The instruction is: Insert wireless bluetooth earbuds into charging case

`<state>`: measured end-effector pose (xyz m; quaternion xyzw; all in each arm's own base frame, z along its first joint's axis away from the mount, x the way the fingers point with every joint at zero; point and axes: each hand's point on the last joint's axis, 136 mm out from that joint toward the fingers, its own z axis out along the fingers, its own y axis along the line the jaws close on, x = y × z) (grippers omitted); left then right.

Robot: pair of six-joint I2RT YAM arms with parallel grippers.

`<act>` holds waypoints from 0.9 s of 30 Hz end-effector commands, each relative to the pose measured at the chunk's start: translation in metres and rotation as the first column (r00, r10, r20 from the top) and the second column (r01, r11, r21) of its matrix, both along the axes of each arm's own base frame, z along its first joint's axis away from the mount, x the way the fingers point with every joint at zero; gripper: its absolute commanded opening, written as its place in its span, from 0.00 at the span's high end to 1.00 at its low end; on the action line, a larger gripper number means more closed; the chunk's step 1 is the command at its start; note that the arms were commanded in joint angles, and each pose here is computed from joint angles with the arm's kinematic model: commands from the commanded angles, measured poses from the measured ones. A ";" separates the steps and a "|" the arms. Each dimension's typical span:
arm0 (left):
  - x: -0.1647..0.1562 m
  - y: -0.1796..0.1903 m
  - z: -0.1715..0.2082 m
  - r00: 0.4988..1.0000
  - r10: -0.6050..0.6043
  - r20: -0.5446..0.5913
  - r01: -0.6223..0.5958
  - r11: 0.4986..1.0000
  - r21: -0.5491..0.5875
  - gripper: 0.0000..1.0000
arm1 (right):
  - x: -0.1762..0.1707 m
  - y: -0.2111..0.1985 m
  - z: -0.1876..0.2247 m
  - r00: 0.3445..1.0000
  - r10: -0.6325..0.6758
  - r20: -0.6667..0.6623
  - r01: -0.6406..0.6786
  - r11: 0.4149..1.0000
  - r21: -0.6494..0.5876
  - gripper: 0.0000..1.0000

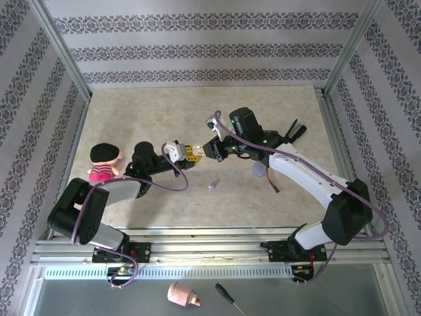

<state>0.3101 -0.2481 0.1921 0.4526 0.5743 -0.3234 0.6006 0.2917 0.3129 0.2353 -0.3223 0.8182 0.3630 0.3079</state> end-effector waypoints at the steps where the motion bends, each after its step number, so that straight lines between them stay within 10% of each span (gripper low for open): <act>1: -0.001 -0.003 0.000 0.998 -0.008 0.057 0.007 1.000 0.020 1.00 | -0.003 0.005 0.018 1.000 0.017 0.007 -0.018 0.999 0.038 0.85; 27: -0.001 0.002 -0.009 0.995 0.017 0.094 -0.025 0.997 0.078 1.00 | -0.004 0.007 -0.011 0.997 0.028 -0.068 -0.034 0.995 -0.092 0.84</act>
